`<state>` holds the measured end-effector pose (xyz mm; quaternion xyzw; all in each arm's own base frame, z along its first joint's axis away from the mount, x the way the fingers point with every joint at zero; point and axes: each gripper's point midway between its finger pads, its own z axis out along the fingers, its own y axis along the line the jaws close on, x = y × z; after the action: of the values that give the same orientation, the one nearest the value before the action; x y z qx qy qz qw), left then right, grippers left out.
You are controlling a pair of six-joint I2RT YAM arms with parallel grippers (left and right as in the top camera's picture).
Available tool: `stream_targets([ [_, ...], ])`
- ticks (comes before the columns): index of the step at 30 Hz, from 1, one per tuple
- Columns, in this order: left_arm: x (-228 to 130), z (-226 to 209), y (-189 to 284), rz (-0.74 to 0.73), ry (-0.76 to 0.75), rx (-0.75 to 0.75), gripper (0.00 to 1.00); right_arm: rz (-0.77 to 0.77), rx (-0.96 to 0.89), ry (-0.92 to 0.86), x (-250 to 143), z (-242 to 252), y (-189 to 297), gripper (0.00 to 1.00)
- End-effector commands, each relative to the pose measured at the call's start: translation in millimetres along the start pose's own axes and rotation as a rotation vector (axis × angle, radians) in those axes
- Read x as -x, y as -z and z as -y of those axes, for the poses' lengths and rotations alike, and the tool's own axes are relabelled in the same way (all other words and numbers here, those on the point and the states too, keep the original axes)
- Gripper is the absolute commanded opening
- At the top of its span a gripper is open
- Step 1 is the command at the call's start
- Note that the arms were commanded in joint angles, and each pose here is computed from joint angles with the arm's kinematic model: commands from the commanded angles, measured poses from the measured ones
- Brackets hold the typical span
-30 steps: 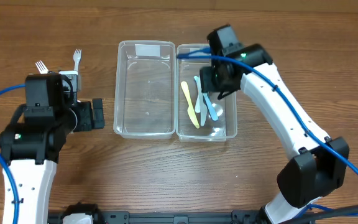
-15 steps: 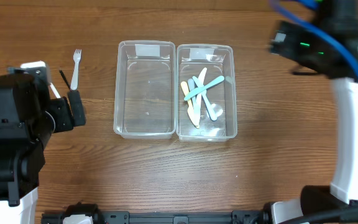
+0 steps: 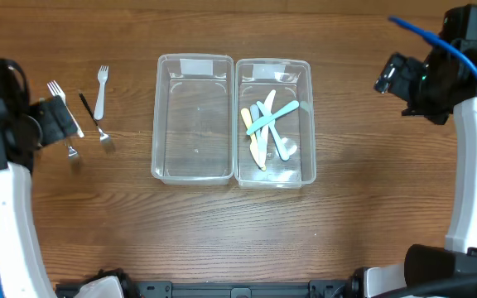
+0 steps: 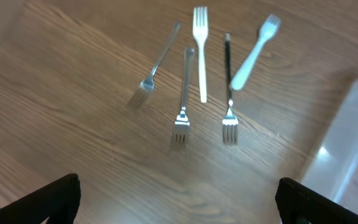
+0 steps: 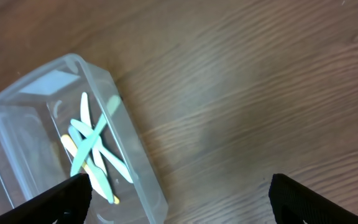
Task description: Pack container
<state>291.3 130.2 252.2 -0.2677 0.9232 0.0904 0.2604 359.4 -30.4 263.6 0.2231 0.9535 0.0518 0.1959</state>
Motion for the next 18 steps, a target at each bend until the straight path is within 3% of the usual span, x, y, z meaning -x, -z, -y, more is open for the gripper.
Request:
stream_targets([
  [1,4,-2,-33,-0.079,0.016,-0.039,1.0,-0.024,0.008,0.005,-5,0,-10,0.93],
  [8,-13,5,-107,-0.229,-0.036,-0.078,1.0,-0.02,0.009,0.008,-4,-1,-11,0.93],
  [18,-48,11,-188,-0.332,-0.082,-0.098,1.0,-0.016,0.01,0.009,-3,-1,-11,0.93],
])
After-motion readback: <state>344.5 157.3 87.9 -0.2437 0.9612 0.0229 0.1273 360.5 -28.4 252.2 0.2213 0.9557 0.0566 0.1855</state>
